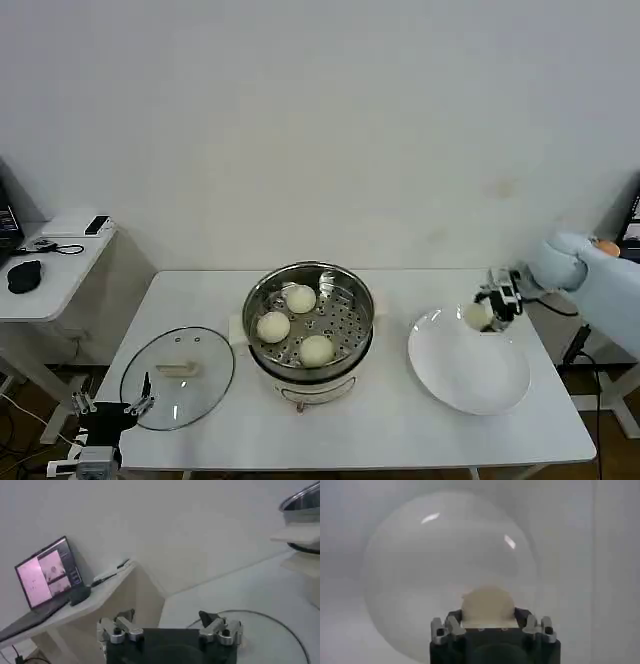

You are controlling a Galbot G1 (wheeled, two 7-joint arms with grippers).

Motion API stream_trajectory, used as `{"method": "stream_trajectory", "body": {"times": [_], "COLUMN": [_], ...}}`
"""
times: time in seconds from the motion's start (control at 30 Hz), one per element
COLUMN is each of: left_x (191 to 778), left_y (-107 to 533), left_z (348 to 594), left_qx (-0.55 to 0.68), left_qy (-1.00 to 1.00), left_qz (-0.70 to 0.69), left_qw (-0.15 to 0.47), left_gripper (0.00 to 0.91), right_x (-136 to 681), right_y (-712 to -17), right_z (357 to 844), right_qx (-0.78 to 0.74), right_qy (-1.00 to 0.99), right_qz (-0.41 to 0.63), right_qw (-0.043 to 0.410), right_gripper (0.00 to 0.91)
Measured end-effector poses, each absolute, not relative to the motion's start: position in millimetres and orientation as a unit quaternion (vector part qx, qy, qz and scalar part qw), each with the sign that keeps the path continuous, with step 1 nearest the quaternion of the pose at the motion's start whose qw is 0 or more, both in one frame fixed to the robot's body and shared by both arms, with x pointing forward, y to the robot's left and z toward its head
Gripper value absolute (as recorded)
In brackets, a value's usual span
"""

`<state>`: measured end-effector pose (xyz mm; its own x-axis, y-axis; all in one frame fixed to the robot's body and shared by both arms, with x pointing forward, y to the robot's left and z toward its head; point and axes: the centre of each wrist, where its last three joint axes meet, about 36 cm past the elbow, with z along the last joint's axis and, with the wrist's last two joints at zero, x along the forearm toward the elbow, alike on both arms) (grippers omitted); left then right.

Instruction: Take steamed baozi put them in steamer then cover it.

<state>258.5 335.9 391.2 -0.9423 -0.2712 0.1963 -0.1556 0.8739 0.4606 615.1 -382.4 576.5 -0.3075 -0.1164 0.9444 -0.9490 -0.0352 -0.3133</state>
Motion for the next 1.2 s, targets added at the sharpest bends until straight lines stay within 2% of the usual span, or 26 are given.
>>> {"method": "stream_trajectory", "body": {"times": [0.3,0.53,0.9,1.2], "left_x": [261,262,262,262], "left_y": [337,338,341,341], "left_z": [390,390,392,392], "left_qx": [0.114,0.115,0.122,0.124], "left_qy": [-0.960,-0.960,-0.959,-0.959], "left_qz": [-0.224,-0.223,-0.224,-0.223], "left_qw": [0.128,0.127,0.123,0.123], "left_gripper": [0.907,0.907,0.907,0.907], "right_x": [633,641,636,631], "right_y": [-300,-223,-108,-77], "right_z": [642,670,667,632], "right_qx": [0.478,0.499,0.524,0.519], "right_qy": [-0.596,-0.598,-0.611,-0.611], "right_qz": [0.565,0.556,0.520,0.505], "right_qw": [0.312,0.289,0.287,0.320], "right_gripper": [0.715,0.725,0.725,0.725]}}
